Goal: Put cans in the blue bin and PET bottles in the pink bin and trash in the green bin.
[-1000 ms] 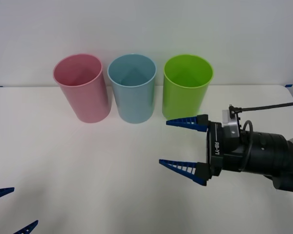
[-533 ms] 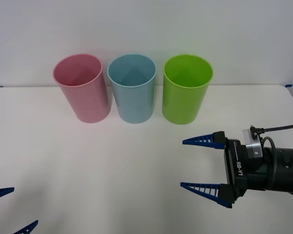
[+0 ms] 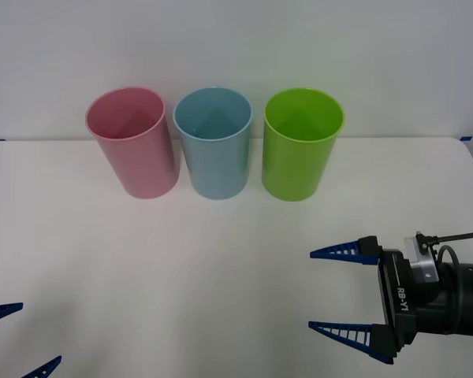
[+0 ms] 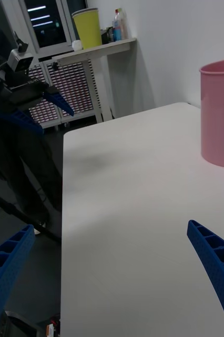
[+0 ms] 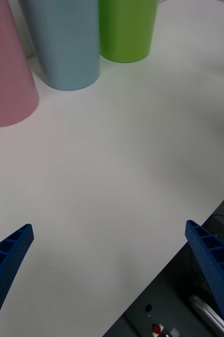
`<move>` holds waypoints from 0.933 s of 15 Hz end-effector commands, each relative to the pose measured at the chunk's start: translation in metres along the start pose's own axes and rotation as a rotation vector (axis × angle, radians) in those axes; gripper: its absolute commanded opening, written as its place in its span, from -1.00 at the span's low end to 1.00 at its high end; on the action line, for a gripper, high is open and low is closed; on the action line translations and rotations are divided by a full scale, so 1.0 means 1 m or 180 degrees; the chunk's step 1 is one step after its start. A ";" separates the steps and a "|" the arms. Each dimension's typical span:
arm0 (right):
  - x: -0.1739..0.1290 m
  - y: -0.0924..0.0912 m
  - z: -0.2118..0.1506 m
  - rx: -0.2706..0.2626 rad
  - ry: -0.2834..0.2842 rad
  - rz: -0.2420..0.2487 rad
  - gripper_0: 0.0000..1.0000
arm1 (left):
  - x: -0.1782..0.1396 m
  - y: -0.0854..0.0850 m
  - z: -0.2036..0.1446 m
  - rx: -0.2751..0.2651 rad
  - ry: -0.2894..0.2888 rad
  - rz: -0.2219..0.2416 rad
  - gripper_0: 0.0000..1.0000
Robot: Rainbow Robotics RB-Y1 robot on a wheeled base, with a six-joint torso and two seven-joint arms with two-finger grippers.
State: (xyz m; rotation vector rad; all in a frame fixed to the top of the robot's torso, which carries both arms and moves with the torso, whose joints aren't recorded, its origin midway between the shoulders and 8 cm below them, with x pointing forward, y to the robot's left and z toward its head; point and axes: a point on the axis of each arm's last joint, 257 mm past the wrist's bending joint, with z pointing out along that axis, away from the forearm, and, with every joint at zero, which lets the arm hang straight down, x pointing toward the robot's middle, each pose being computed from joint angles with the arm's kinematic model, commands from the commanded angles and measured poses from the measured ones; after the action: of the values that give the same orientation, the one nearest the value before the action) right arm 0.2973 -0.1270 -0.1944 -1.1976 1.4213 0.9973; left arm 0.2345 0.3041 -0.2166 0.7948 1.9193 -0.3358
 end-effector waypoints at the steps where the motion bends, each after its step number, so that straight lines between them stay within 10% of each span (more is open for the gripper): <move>1: 0.011 0.006 -0.003 0.0030 0.0029 0.0094 1.00 | 0.000 0.000 0.000 0.0000 0.0000 0.0000 1.00; 14: 0.036 0.017 -0.021 0.0175 0.0131 0.0238 1.00 | 0.000 0.000 0.000 0.0000 0.0000 0.0000 1.00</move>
State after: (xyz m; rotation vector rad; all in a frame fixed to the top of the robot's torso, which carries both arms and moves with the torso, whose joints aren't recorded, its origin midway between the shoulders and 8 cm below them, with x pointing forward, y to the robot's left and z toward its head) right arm 0.2763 -0.1506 -0.2261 -1.1377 1.5258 0.9835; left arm 0.2345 0.3041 -0.2166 0.7948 1.9193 -0.3358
